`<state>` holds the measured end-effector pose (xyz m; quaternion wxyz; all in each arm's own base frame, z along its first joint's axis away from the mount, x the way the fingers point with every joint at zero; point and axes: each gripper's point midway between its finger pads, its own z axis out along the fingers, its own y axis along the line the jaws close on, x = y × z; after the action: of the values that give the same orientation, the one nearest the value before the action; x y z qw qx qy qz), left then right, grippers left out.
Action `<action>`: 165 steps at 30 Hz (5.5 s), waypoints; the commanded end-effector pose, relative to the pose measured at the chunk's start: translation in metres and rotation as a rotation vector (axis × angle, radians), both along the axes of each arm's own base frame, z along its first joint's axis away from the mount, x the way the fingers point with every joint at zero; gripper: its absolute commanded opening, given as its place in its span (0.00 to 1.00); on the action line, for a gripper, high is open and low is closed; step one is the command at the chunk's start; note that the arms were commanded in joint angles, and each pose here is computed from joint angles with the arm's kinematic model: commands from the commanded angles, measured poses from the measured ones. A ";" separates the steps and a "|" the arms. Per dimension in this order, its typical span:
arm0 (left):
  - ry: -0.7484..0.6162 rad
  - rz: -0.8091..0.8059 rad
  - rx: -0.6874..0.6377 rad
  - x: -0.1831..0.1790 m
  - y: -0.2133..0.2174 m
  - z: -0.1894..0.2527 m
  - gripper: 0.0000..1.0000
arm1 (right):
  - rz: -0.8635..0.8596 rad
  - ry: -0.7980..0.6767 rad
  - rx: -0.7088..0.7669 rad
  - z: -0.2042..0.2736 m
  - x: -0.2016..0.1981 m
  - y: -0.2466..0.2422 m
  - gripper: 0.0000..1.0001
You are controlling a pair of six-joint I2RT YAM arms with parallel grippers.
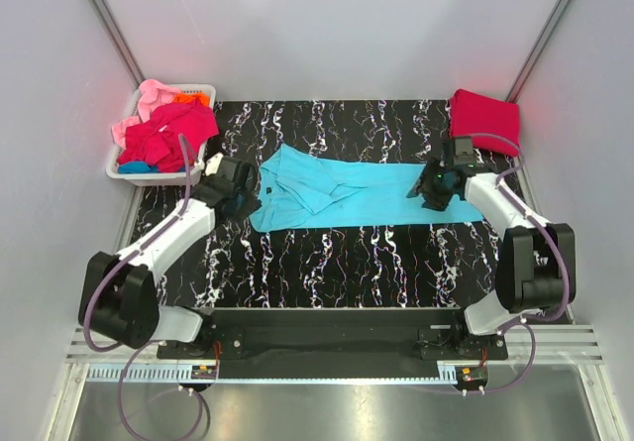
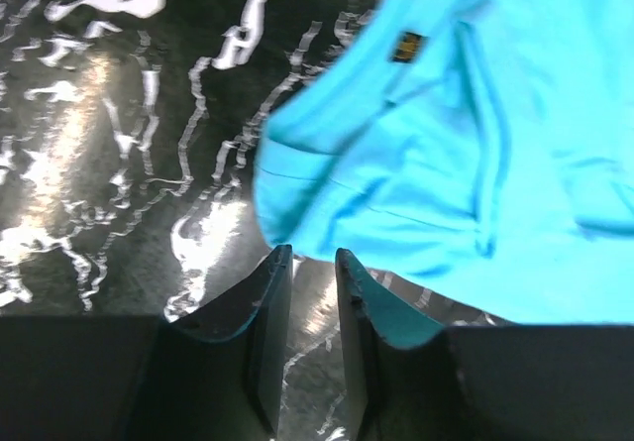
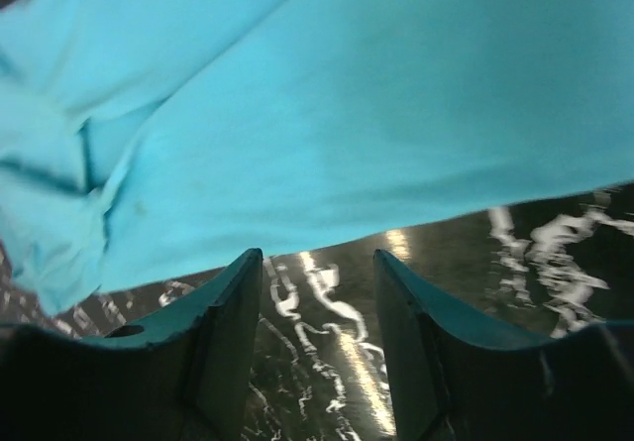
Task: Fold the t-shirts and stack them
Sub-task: Fold the tshirt
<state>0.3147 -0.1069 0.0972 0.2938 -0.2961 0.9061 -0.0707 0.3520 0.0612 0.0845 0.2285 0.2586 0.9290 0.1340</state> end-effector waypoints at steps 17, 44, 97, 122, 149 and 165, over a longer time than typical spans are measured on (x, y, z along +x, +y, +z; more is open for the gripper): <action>-0.131 -0.314 -0.570 0.063 -0.092 0.003 0.33 | 0.720 -0.100 0.316 -0.013 0.001 0.266 0.56; -0.137 -0.253 -0.516 0.048 -0.050 -0.003 0.33 | 0.696 -0.095 0.265 -0.048 0.023 0.300 0.38; -0.072 -0.210 -0.494 0.046 -0.041 -0.032 0.31 | 0.387 -0.249 -0.275 -0.051 0.123 0.234 0.00; 0.167 0.030 -0.244 0.014 0.009 -0.080 0.14 | 0.378 -0.395 -0.255 0.009 0.136 0.238 0.00; -0.043 -0.279 -0.382 0.049 -0.057 -0.023 0.16 | -0.001 -0.332 -0.583 0.024 0.120 0.138 0.61; -0.004 -0.271 -0.263 0.123 -0.118 -0.021 0.19 | 0.154 -0.103 -0.365 -0.002 0.054 0.076 0.56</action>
<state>0.4261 -0.2165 0.0718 0.2314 -0.2057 0.9138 -0.2628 0.4192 0.1419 0.0742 0.3239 0.1480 0.9339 -0.0317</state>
